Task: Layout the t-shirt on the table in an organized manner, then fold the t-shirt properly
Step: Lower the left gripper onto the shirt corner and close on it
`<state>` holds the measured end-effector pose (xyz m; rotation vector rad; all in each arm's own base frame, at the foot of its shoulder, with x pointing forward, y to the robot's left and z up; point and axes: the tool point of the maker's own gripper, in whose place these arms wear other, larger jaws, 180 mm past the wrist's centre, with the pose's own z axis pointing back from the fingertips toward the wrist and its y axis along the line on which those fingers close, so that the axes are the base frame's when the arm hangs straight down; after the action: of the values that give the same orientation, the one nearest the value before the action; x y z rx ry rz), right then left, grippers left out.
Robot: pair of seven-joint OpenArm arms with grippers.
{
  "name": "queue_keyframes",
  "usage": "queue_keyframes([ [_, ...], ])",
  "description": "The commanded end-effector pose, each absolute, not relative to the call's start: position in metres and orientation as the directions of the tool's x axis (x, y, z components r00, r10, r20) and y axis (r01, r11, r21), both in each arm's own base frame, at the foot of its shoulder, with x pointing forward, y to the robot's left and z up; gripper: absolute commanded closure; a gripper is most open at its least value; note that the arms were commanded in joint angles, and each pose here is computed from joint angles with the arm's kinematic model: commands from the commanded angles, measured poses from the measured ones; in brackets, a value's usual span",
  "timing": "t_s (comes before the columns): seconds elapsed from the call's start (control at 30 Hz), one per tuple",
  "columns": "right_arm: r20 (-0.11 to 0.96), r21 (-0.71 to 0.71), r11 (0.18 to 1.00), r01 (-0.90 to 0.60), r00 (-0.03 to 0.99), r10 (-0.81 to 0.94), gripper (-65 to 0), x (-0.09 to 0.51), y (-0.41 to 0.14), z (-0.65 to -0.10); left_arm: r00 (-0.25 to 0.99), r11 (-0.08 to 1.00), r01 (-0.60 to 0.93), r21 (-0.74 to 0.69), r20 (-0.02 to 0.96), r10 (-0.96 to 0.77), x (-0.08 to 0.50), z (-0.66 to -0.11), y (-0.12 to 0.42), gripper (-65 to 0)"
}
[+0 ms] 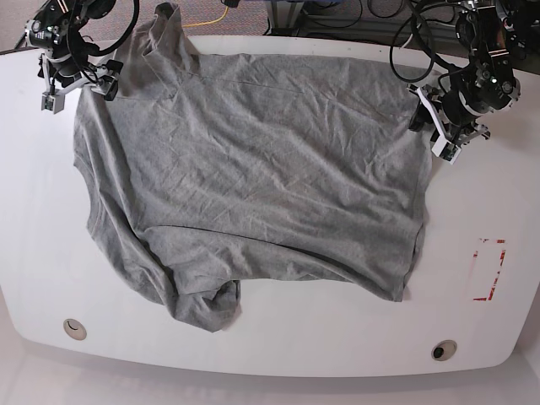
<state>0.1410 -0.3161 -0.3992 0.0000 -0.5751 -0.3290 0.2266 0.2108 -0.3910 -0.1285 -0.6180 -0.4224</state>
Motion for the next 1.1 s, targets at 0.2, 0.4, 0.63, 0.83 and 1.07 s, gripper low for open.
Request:
queue_keyframes([
  [0.2,0.568,0.077,0.951,0.3,0.77,-0.289,-59.9,0.1471,-0.3221,-0.3895,0.706,0.904,0.427,0.026,0.615,-0.351,0.2339,-0.3807,0.2117,-23.7],
  [0.4,0.568,0.077,0.951,0.3,0.77,-0.289,-59.9,0.1471,-0.3221,-0.3895,0.707,0.904,0.427,0.025,0.614,-0.351,0.2333,-0.3811,0.2117,-22.8],
  [0.63,0.568,0.077,0.951,0.3,0.77,-0.289,-59.9,0.1471,-0.3221,-0.3895,0.707,0.904,0.427,0.026,0.613,-0.352,0.2333,-0.3812,0.2119,0.0],
  [0.83,0.569,0.076,0.951,0.3,0.771,-0.288,-59.9,0.1472,-0.3226,-0.3892,0.707,0.904,0.427,0.026,0.613,-0.352,0.2333,-0.3812,0.2119,-1.0],
  [1.07,0.572,0.07,0.952,0.297,0.77,-0.282,-59.9,0.1479,-0.3236,-0.3867,0.697,0.902,0.431,0.034,0.623,-0.356,0.236,-0.3769,0.2109,0.0],
])
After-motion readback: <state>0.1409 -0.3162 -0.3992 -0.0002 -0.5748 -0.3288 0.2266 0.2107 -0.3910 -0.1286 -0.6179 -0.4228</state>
